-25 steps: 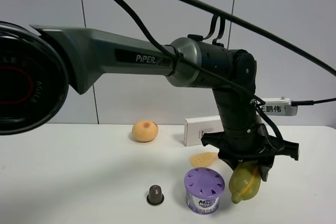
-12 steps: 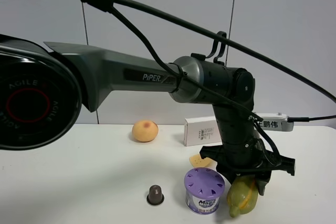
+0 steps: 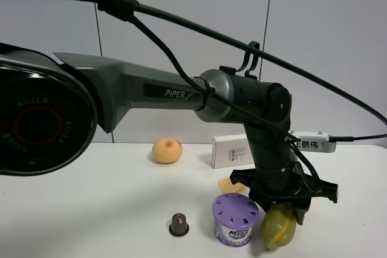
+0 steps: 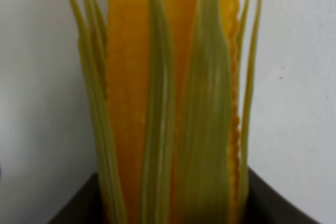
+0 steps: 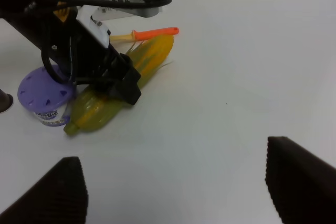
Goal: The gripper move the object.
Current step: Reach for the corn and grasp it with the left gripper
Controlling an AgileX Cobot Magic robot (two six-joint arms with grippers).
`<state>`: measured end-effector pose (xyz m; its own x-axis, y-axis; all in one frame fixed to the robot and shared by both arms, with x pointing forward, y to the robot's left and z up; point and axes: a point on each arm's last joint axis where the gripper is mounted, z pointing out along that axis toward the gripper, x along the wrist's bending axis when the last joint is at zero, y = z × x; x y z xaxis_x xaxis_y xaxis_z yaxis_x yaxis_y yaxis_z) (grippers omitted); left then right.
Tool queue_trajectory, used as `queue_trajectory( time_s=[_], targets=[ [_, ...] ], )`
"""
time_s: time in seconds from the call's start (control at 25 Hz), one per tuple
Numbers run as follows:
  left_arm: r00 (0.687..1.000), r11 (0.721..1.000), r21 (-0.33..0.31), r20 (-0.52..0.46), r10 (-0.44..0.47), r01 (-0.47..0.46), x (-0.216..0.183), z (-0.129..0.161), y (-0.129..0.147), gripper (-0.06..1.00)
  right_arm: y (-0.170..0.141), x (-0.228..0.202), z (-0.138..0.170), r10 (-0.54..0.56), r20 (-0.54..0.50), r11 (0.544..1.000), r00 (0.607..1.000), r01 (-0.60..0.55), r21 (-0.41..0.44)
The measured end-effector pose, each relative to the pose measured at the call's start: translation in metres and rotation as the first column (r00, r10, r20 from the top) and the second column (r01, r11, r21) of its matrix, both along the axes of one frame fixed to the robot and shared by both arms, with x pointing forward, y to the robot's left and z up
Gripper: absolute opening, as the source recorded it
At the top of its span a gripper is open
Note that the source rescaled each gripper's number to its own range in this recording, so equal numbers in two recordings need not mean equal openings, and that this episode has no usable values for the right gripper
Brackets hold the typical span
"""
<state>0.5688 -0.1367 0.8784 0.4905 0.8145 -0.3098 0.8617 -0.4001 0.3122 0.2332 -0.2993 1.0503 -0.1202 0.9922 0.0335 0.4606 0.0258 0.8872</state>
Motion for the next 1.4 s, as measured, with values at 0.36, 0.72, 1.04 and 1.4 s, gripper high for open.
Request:
queue_trajectory(
  time_s=[0.36, 0.72, 1.04, 1.4],
  targets=[
    [1.0, 1.0, 0.0, -0.001, 0.003, -0.003, 0.0013, -0.0006, 0.001, 0.0, 0.0, 0.0, 0.0, 0.0, 0.0, 1.0, 1.0, 0.0, 0.0],
    [1.0, 1.0, -0.006, -0.005, 0.005, -0.005, 0.0011, -0.0005, 0.0006, 0.0, 0.0, 0.0, 0.0, 0.0, 0.0, 1.0, 1.0, 0.0, 0.0],
    [0.999, 1.0, -0.027, -0.03, 0.014, -0.015, -0.0006, 0.0001, -0.0011, 0.0, 0.0, 0.0, 0.0, 0.0, 0.0, 1.0, 1.0, 0.0, 0.0],
    [1.0, 0.998, -0.055, -0.008, 0.023, -0.024, 0.0016, 0.0014, -0.0032, 0.57, 0.0, 0.0, 0.0, 0.0, 0.0, 1.0, 1.0, 0.0, 0.0]
  ],
)
